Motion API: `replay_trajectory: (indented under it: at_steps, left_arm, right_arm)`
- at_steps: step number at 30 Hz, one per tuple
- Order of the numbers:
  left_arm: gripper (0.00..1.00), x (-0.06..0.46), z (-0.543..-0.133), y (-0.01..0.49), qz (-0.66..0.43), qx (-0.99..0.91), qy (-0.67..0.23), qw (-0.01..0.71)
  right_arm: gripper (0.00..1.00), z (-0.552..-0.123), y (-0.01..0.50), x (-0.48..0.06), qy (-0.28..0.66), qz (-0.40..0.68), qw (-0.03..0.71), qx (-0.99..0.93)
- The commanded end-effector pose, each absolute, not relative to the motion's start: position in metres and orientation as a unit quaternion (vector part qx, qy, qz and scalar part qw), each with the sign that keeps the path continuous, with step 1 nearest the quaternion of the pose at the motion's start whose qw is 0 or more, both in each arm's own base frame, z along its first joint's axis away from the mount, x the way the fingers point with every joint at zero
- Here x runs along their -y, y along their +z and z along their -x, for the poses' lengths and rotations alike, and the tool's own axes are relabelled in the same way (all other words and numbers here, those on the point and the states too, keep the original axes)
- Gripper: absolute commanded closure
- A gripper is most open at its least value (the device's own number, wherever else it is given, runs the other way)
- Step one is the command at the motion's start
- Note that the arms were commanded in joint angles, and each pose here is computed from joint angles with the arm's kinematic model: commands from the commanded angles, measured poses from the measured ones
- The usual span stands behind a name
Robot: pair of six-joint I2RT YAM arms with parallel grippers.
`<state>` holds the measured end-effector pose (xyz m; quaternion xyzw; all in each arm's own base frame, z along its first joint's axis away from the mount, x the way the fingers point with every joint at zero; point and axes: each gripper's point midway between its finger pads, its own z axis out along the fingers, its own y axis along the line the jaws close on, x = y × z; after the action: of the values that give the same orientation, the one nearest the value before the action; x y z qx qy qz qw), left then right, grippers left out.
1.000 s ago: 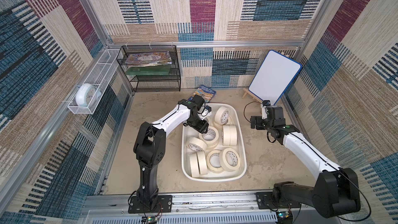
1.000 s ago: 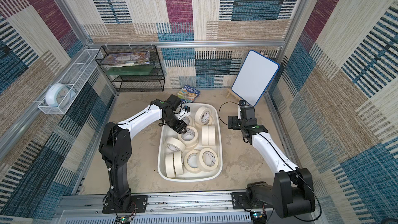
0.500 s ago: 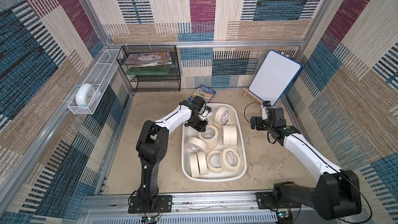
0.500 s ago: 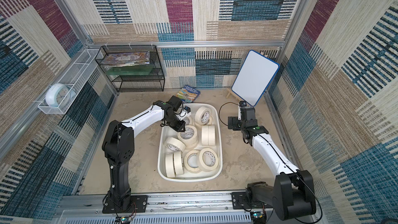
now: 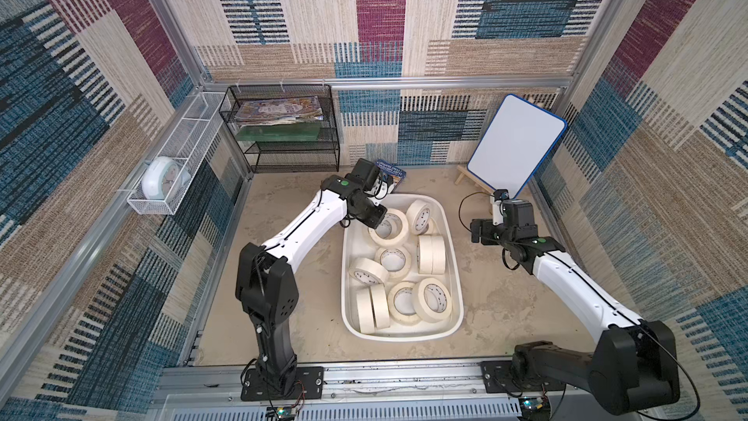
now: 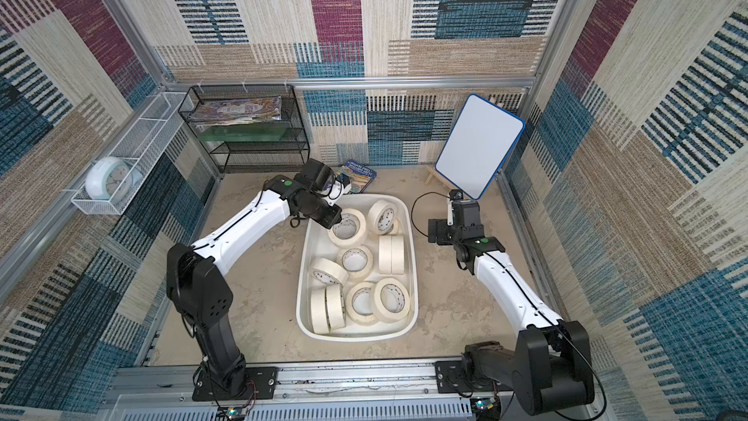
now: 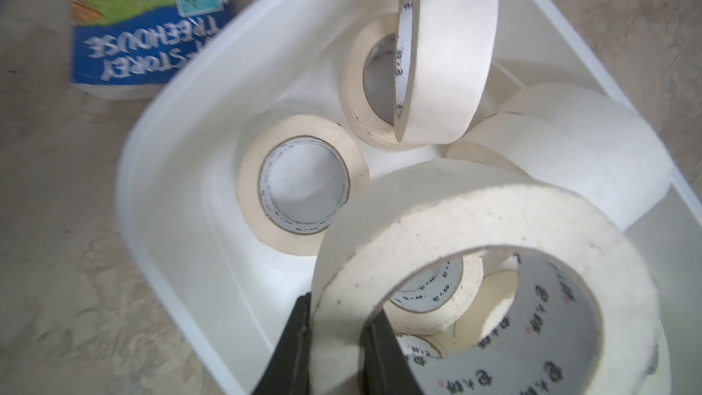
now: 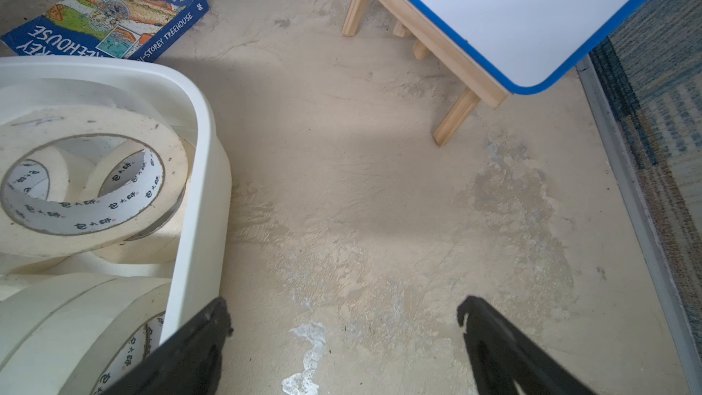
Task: Take out the art tape in the storage box
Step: Pick up the art tape from the storage box, then place the art tape at the center of the board.
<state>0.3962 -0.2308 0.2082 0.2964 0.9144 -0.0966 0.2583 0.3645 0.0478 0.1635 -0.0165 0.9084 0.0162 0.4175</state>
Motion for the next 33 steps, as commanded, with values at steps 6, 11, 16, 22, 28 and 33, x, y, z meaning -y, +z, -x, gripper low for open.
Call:
replay_trajectory:
  at_steps: [6, 11, 16, 22, 28, 33]
  left_arm:
    - [1.00, 0.086, -0.414, 0.241, -0.095, -0.944, -0.033, 0.314]
    - [1.00, 0.018, -0.416, 0.193, -0.004, -0.962, -0.018, 0.272]
    - [1.00, -0.026, -0.431, 0.155, 0.066, -0.967, -0.016, 0.247]
    - [1.00, -0.067, -0.446, 0.116, 0.132, -0.965, -0.009, 0.226]
    - [1.00, -0.103, -0.453, 0.070, 0.171, -0.967, 0.033, 0.185]
    - [1.00, -0.129, -0.453, 0.049, 0.198, -0.965, 0.046, 0.165]
  right_arm:
    - [0.01, -0.368, 0.159, -0.055, 0.032, 0.026, 0.415, -0.909]
    - [0.01, -0.369, 0.160, -0.059, 0.043, 0.031, 0.419, -0.907]
    - [0.01, -0.367, 0.164, -0.061, 0.051, 0.031, 0.421, -0.905]
    - [0.01, -0.361, 0.173, -0.076, 0.078, 0.044, 0.429, -0.899]
    - [0.00, -0.352, 0.179, -0.110, 0.151, 0.081, 0.427, -0.888]
    - [0.10, -0.338, 0.205, -0.146, 0.263, 0.115, 0.437, -0.853]
